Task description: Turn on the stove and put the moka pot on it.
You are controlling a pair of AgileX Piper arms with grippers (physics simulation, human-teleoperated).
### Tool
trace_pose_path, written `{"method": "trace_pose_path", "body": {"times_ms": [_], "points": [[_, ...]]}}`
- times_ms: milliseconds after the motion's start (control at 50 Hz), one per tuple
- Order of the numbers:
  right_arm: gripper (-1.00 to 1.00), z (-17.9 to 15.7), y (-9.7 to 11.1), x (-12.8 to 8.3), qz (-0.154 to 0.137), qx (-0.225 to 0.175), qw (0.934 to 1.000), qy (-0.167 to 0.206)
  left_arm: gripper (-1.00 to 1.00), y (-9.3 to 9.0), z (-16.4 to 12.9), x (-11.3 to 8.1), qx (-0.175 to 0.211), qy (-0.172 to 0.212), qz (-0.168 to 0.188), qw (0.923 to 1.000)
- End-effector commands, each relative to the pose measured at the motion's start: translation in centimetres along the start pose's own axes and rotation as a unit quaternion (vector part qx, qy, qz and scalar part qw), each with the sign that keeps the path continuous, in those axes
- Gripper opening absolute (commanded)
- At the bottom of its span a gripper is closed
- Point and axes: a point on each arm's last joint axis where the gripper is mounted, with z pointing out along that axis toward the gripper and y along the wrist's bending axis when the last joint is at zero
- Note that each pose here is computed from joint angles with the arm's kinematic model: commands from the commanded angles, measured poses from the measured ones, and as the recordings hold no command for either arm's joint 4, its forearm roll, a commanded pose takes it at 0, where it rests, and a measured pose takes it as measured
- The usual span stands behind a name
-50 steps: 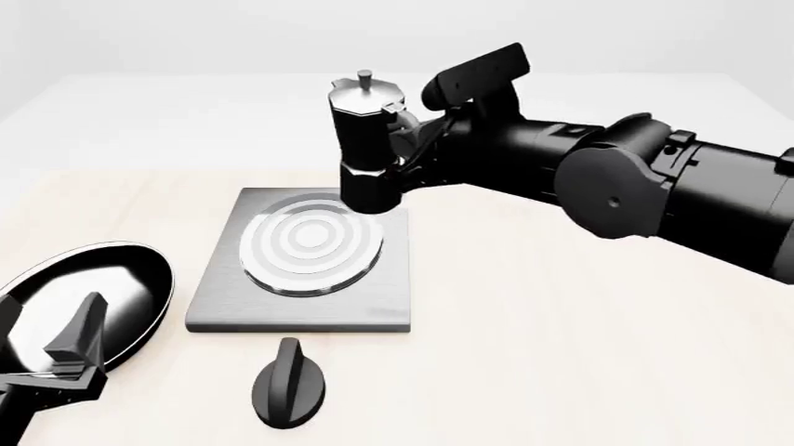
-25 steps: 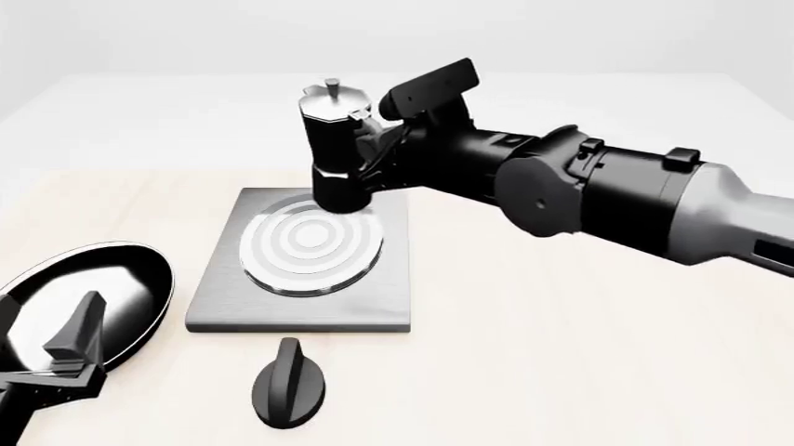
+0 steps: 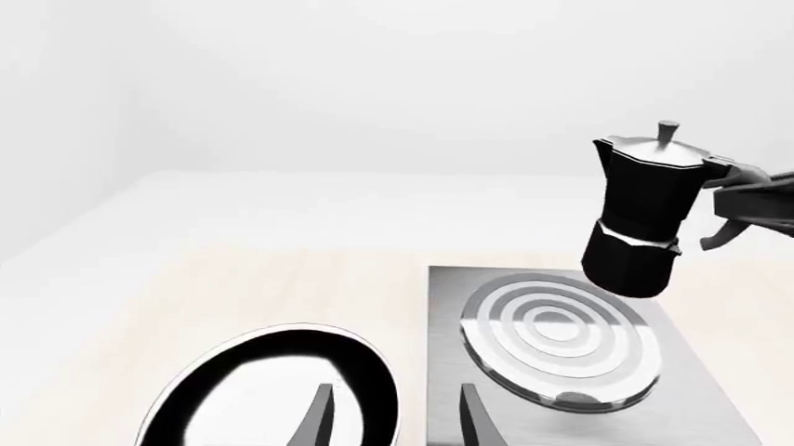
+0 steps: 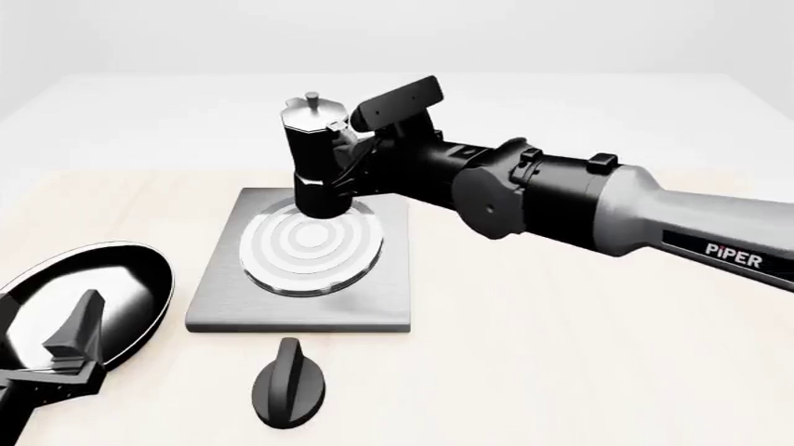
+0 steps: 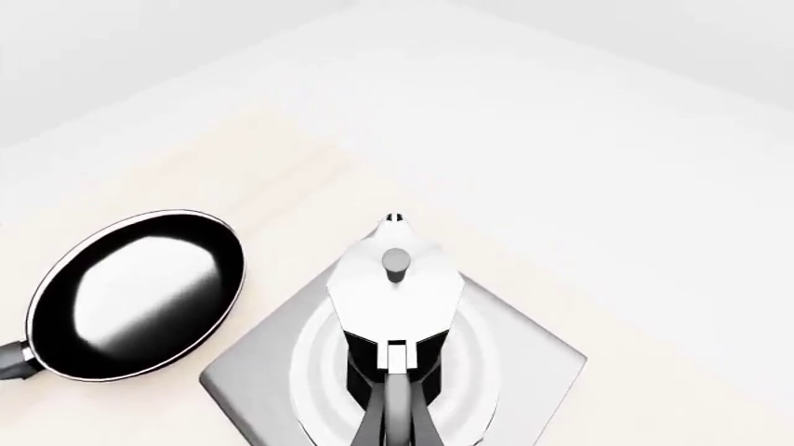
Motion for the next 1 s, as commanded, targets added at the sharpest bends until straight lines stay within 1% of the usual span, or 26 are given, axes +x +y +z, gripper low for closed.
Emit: {"method": "trace_pose_path", "body": {"times_ms": [20, 160, 180, 260, 440, 740, 1000], "points": [[-1.00, 1.7, 0.3, 0.0, 0.005, -0.003, 1.0000, -0.006, 1.00, 0.1, -0.1, 0.0, -0.003, -0.001, 0.002, 1.0000], [-1.00, 3.1, 0.2, 0.7, 0.006, -0.002, 1.0000, -0.001, 1.00, 0.1, 0.0, 0.0, -0.004, -0.001, 0.003, 1.0000], [-1.00, 3.7, -0.2, 1.0, 0.004, 0.002, 1.0000, 0.004, 1.00, 0.1, 0.0, 0.0, -0.003, 0.000, 0.003, 1.0000], [-1.00, 4.5, -0.3, 1.4, 0.005, 0.003, 1.0000, 0.008, 1.00, 0.1, 0.1, 0.0, -0.003, 0.001, 0.002, 1.0000], [-1.00, 6.1, -0.8, 1.8, 0.004, 0.009, 0.9999, 0.014, 1.00, 0.1, 0.2, 0.0, -0.003, 0.002, 0.002, 1.0000], [-1.00, 8.0, -0.5, 3.1, 0.004, 0.005, 0.9996, 0.028, 1.00, 0.1, 0.4, 0.1, -0.004, 0.004, 0.003, 1.0000], [-1.00, 9.4, -0.7, 5.2, 0.008, 0.007, 0.9990, 0.043, 1.00, 0.1, 0.5, 0.2, -0.004, 0.006, 0.003, 1.0000]]}}
